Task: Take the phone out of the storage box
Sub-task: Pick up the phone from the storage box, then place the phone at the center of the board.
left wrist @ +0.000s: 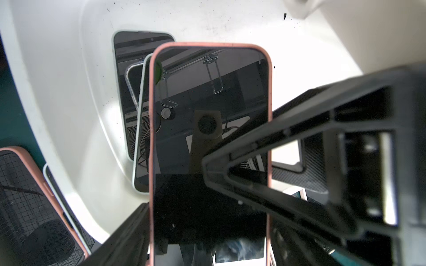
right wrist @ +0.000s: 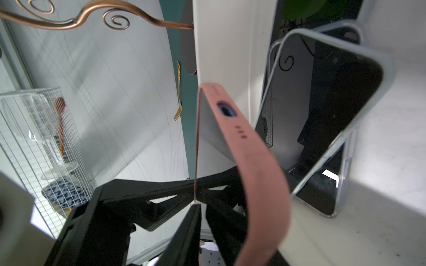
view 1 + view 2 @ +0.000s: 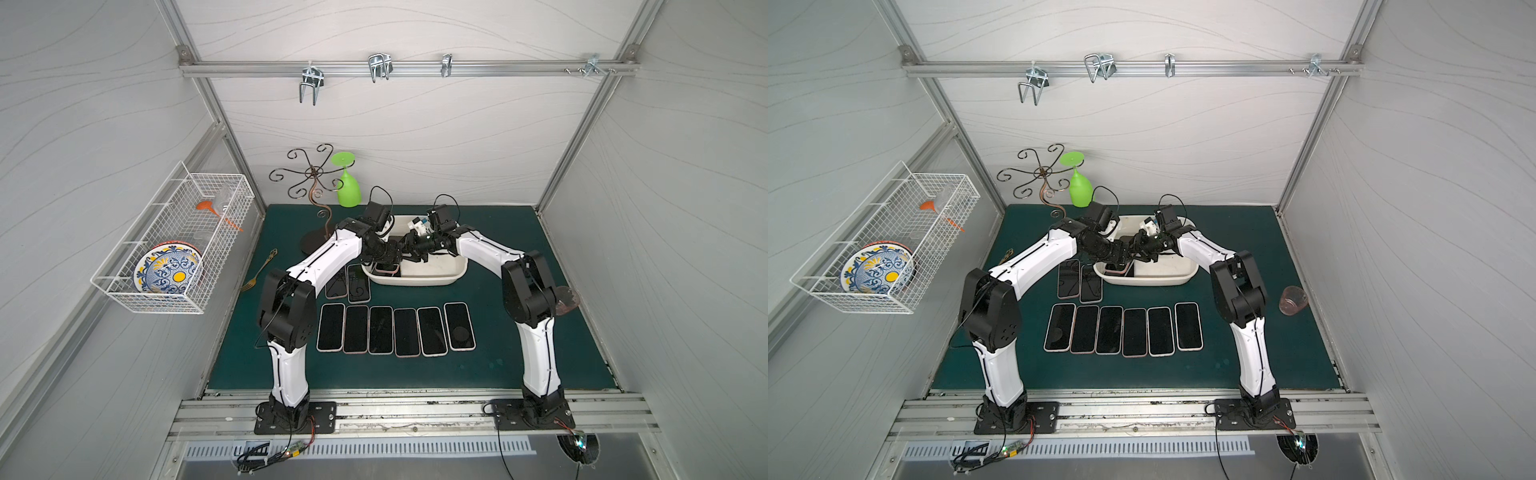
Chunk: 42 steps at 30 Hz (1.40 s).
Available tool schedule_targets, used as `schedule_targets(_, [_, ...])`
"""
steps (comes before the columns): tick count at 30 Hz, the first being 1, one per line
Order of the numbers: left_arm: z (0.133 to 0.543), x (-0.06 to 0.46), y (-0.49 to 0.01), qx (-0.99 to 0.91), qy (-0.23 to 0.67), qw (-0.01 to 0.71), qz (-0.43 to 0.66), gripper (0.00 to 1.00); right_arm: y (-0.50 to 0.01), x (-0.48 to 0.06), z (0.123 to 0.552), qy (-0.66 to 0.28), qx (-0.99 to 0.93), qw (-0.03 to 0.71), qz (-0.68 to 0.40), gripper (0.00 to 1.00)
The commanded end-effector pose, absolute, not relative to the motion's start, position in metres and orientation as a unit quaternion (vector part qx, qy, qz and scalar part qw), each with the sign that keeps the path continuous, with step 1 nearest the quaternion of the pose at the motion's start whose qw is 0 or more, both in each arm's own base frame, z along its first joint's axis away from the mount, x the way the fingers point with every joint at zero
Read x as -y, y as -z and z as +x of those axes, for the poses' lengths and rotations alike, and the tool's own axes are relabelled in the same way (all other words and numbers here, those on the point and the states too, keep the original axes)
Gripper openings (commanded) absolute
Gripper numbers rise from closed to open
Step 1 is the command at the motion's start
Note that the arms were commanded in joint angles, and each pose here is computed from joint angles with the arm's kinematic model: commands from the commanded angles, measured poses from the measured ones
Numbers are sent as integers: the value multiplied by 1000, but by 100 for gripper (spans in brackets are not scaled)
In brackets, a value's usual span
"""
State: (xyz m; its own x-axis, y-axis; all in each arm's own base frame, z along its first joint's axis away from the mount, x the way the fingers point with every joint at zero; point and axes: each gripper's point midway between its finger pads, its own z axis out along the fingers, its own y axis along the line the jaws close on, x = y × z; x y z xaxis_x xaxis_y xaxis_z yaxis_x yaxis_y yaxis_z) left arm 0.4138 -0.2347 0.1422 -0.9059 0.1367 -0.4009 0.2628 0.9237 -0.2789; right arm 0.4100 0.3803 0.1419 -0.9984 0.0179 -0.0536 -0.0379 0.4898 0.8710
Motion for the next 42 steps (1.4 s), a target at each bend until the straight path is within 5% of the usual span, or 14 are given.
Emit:
schedule_targets(1, [424,245,-189,-939,207,254,105,22,-165,-380,404,-511,-859,38,-21,24])
schedule_targets(4, [422,251,-200,-933,230,257,102,30,-175,-372,401,-514,-856,45,-28,18])
schedule_targets(7, [419,257,-215,-925,255,263,98,62,-192,-355,400,-518,-852,59,-32,9])
schedule_targets(9, [417,262,-227,-917,278,267,99,72,-205,-343,396,-520,-850,69,-41,5])
schedule_targets(16, [412,266,-285,-887,346,293,91,91,-243,-270,375,-512,-850,100,-68,4])
schedule_targets(28, [401,233,-314,-877,362,307,80,94,-259,-88,360,-414,-888,200,2,5])
schedule_targets(42, [395,190,-288,-895,324,300,65,93,-128,-88,362,-246,-969,12,-37,0])
